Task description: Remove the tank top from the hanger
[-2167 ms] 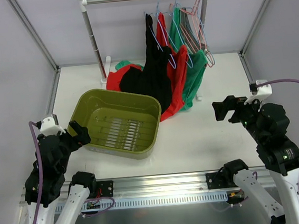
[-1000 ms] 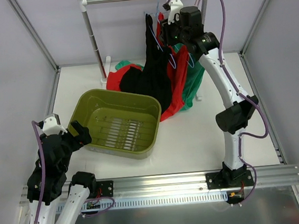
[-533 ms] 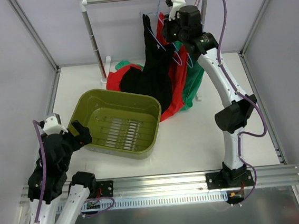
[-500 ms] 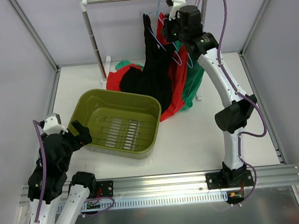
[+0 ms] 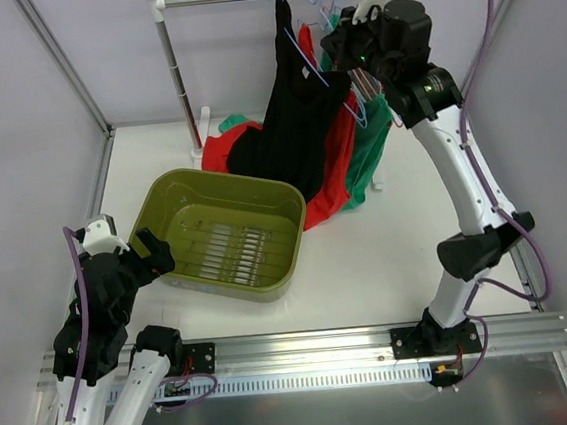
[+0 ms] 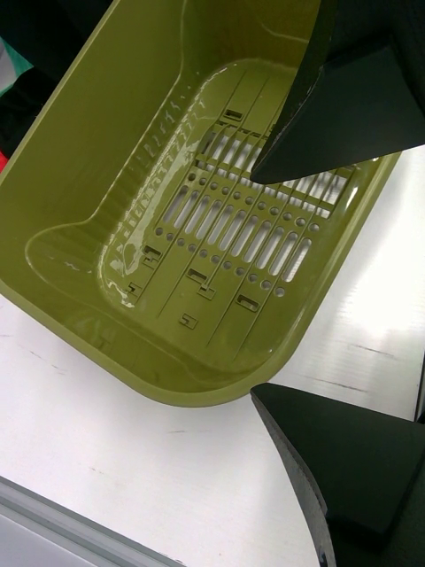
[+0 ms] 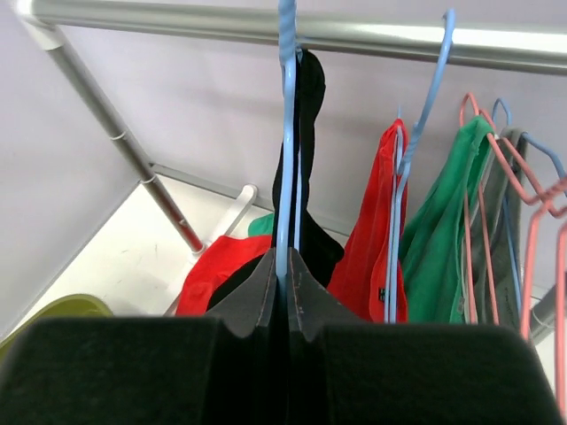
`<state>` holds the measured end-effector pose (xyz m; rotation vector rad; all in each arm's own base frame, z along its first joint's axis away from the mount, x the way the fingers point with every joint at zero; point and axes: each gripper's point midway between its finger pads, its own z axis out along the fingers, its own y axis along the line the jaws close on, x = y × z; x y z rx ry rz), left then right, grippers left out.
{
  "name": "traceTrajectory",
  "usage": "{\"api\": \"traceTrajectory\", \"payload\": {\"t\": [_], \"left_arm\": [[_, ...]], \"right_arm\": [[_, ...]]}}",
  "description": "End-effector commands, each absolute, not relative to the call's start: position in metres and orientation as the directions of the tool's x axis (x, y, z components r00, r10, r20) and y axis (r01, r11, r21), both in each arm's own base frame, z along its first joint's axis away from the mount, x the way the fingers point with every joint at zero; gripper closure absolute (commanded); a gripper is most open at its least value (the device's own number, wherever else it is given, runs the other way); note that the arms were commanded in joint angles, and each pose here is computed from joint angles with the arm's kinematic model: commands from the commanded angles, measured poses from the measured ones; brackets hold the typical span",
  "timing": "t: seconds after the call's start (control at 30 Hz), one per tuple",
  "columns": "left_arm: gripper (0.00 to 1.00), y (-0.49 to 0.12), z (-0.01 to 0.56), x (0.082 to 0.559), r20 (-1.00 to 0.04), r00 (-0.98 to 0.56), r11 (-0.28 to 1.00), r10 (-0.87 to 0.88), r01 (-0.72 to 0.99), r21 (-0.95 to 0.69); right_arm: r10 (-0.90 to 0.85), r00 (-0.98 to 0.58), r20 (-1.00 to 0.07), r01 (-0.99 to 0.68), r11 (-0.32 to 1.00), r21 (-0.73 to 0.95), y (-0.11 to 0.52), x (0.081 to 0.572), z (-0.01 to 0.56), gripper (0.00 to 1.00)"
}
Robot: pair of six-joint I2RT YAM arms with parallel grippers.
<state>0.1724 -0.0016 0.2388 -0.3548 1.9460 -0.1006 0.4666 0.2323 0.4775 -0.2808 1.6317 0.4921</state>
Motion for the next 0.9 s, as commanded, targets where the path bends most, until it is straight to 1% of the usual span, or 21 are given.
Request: {"api": "traceTrajectory", "payload": {"t": [0.0,0.03,0.07,0.1,0.13,0.2,0.23,0.33,0.47,0.5,0.63,0.73,0.87], "left_arm": [[0.01,-0.003,0.244,0.177,-0.890,-0.332,0.945,-0.313,-0.204,-0.256],[0.01,-0.002,0.244,0.177,-0.890,-0.331,0.945,-0.313,-0.205,-0.256],[0.01,-0.002,0.244,0.177,-0.891,-0.330,0.945,-0.313,-0.204,-0.256],[0.01,-0.002,0.244,0.177,-0.891,-0.329,0.945,-0.314,-0.203,-0.258],[0.01,-0.002,0.244,0.177,-0.891,-0.329,0.945,-0.314,-0.203,-0.258],[0.01,-0.003,0.245,0.177,-0.891,-0.329,0.945,-0.314,-0.202,-0.258],[0.01,-0.003,0.244,0.177,-0.891,-0.330,0.945,-0.312,-0.201,-0.257],[0.01,-0.003,0.245,0.178,-0.890,-0.332,0.946,-0.312,-0.200,-0.257],[0.01,-0.003,0.245,0.177,-0.890,-0.332,0.946,-0.312,-0.200,-0.257],[0.01,-0.003,0.244,0.177,-0.890,-0.332,0.946,-0.312,-0.199,-0.257],[0.01,-0.003,0.246,0.177,-0.892,-0.328,0.946,-0.311,-0.198,-0.257],[0.01,-0.003,0.247,0.176,-0.893,-0.325,0.946,-0.311,-0.195,-0.258],[0.01,-0.003,0.248,0.175,-0.896,-0.318,0.946,-0.311,-0.191,-0.261]], "right_arm": [[0.178,0.010,-0.984,-0.502,0.852,0.149,0.218,0.422,0.536,1.00],[0.179,0.012,-0.984,-0.511,0.847,0.148,0.217,0.414,0.537,1.00],[0.163,-0.018,-0.986,-0.511,0.847,0.150,0.217,0.414,0.520,1.00],[0.165,-0.015,-0.986,-0.517,0.843,0.149,0.215,0.406,0.520,1.00],[0.180,0.015,-0.984,-0.525,0.839,0.146,0.207,0.386,0.534,1.00],[0.173,-0.003,-0.985,-0.532,0.834,0.148,0.203,0.374,0.524,1.00],[0.190,0.031,-0.981,-0.538,0.830,0.144,0.194,0.353,0.538,1.00],[0.221,0.072,-0.973,-0.528,0.836,0.151,0.175,0.321,0.552,1.00],[0.244,0.132,-0.961,-0.489,0.859,0.151,0.147,0.288,0.576,1.00],[0.236,0.128,-0.963,-0.472,0.869,0.150,0.141,0.283,0.576,1.00],[0.220,0.201,-0.954,-0.428,0.896,0.117,0.117,0.257,0.604,1.00],[0.195,0.227,-0.954,-0.353,0.930,0.106,0.096,0.248,0.612,1.00],[0.191,0.290,-0.938,-0.318,0.943,0.094,0.075,0.217,0.638,1.00]]}}
